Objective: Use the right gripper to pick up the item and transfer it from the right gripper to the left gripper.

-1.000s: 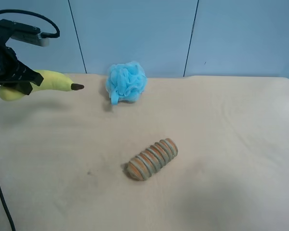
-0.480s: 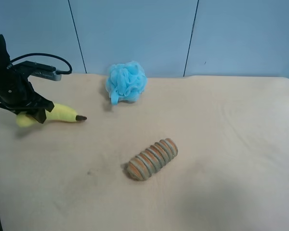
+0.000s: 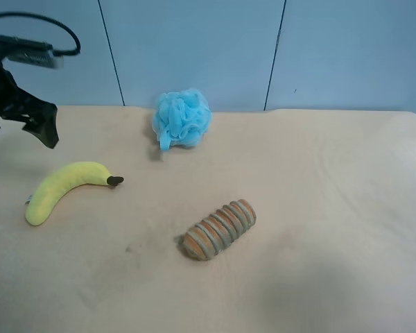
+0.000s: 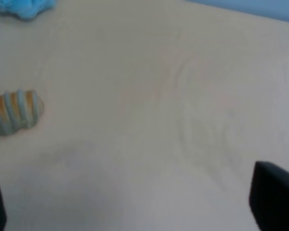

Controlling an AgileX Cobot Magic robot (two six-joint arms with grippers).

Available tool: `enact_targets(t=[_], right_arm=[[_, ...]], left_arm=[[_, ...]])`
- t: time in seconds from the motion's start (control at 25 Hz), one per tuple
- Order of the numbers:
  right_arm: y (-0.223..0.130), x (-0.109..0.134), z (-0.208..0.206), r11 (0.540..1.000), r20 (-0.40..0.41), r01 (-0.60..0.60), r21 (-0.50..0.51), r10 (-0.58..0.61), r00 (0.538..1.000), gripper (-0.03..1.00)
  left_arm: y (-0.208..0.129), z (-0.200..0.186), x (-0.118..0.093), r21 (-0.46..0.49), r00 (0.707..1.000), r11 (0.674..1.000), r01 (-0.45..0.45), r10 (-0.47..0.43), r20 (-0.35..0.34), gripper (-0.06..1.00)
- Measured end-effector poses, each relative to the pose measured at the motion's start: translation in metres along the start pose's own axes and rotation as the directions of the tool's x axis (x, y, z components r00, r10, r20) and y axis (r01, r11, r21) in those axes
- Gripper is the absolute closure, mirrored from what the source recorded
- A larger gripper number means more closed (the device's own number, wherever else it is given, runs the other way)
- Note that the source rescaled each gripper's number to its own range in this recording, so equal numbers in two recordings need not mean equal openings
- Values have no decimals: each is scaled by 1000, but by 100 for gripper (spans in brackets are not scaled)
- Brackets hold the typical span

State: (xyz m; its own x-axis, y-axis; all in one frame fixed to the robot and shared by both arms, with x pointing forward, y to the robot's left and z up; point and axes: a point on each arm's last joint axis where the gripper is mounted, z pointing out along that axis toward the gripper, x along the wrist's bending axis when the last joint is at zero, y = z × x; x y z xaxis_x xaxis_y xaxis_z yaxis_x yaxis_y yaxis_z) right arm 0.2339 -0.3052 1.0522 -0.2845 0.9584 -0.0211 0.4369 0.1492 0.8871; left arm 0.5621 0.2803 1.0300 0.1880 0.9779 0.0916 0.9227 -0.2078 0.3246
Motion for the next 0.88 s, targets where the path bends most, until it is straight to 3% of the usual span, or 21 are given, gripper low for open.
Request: enact_targets(t=[0.24,0.44,0.64,0.88], right_arm=[[0,0,0,1000,0,0,0,0,1000,-3],[0,0,0,1000,0,0,0,0,1000,-3],[0,0,0,1000,0,0,0,0,1000,-3],[0,0,0,1000,0,0,0,0,1000,-3]], left_arm=[[-30,-86,0,13,1000,1000,29,-29,10,-5],[-72,-139,-3,-131,999,991,37,-38,-4,-5],[-142,-152,-14,-188,999,981,44,-44,5,-5],[-218,-171,-25,-388,998,920,56,-54,16,-5]])
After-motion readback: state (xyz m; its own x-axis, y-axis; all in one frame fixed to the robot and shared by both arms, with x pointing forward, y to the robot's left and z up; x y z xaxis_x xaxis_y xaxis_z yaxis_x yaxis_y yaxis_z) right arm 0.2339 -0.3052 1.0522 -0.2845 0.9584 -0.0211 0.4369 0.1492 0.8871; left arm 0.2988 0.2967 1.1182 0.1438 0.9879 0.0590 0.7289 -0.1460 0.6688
